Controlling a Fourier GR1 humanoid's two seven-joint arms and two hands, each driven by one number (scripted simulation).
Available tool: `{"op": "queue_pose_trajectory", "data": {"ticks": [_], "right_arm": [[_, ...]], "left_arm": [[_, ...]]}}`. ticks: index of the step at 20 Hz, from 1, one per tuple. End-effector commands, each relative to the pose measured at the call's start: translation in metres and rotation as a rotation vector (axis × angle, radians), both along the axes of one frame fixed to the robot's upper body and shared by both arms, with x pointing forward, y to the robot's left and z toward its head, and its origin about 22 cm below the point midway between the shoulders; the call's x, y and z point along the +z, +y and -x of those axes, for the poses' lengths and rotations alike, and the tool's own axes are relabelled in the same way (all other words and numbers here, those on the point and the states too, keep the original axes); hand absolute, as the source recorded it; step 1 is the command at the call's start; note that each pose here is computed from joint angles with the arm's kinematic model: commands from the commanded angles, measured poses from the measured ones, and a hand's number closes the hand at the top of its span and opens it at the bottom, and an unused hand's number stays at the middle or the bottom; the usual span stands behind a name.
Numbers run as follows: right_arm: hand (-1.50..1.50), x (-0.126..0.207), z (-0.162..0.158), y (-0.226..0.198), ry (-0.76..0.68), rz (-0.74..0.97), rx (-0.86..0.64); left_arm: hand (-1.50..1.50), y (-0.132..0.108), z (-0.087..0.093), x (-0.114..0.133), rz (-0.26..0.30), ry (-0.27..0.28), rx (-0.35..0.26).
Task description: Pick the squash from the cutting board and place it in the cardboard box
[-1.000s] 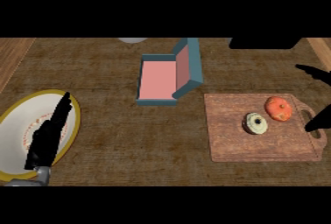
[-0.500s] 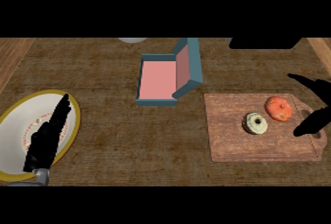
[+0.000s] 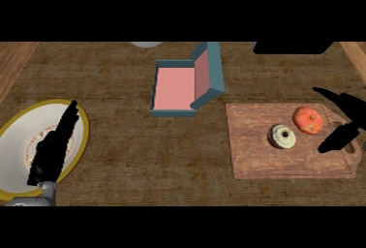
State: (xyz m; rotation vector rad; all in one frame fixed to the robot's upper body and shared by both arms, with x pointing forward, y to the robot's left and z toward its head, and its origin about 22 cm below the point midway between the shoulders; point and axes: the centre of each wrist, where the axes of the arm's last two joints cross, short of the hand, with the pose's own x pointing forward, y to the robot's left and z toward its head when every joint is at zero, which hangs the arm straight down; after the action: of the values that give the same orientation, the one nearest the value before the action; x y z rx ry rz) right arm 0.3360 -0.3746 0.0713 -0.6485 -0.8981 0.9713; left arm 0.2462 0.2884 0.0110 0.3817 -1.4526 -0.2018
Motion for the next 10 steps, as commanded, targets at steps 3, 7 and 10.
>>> {"op": "queue_pose_trajectory", "data": {"ticks": [3,7,10], "right_arm": [[-1.5,-0.002,-0.003,0.006,0.002,0.002,-0.001],[-1.5,-0.009,-0.009,0.012,-0.004,-0.002,-0.021],[-1.5,-0.006,0.0,0.019,-0.004,-0.006,-0.017]], "left_arm": [[0.0,-0.005,0.007,-0.004,0.015,0.008,-0.007],[0.0,-0.007,0.007,0.012,0.01,-0.003,-0.01],[0.0,0.005,0.01,0.005,0.004,0.01,-0.013]]}}
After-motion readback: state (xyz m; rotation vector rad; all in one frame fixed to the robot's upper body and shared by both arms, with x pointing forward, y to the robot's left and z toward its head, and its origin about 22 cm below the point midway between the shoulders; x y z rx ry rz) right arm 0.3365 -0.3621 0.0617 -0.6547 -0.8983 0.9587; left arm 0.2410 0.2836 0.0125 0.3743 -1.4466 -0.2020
